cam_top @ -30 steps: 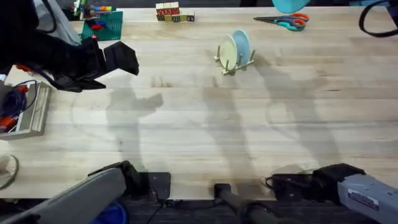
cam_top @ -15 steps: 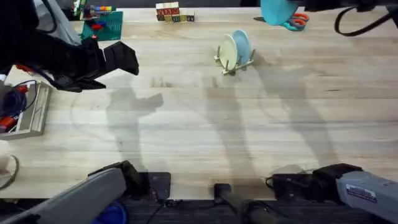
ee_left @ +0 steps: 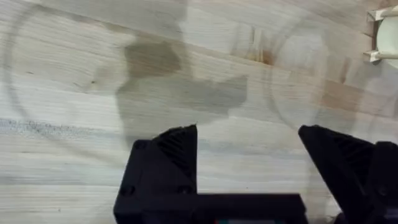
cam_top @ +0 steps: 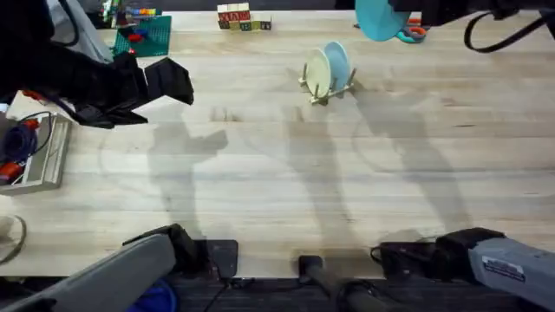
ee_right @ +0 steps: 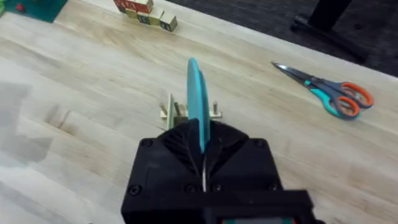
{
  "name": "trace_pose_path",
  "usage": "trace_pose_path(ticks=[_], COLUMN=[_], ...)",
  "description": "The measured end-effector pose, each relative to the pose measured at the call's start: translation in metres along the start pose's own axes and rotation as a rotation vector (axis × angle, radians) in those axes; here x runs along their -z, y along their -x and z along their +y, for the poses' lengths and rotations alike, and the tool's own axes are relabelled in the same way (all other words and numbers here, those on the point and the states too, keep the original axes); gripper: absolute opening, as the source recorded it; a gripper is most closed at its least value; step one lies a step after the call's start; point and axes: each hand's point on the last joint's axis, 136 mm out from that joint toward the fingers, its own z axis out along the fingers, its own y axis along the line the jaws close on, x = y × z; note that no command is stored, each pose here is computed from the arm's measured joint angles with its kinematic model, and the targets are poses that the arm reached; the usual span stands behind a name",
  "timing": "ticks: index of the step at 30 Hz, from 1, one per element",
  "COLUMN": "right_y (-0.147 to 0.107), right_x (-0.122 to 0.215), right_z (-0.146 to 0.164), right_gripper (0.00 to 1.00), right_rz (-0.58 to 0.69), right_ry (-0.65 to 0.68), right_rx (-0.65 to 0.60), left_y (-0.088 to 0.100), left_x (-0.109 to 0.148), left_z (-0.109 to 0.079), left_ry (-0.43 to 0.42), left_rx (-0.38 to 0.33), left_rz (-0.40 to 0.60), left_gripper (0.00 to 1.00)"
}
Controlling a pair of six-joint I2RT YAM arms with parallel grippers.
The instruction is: Pick up the plates from the table one by one and place each into a slot on the dish rack.
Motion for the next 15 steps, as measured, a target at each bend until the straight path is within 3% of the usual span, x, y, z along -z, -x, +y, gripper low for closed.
trace_pose_path(ticks=[6, 15], right_y=[-0.001, -0.008], right_x=[-0.002, -0.015], right_z=[0.014, 0.026], right_gripper=[0.03, 0.03], right_rz=[0.01, 0.049], right_ry=[0.019, -0.069], right_rx=[-0.019, -0.026], left_y=[0.0, 0.0], left_x=[0.0, 0.0], left_z=[0.0, 0.0], left_ry=[0.0, 0.0], left_rx=[0.0, 0.0], left_rz=[0.0, 0.0], left_gripper=[0.995, 0.995])
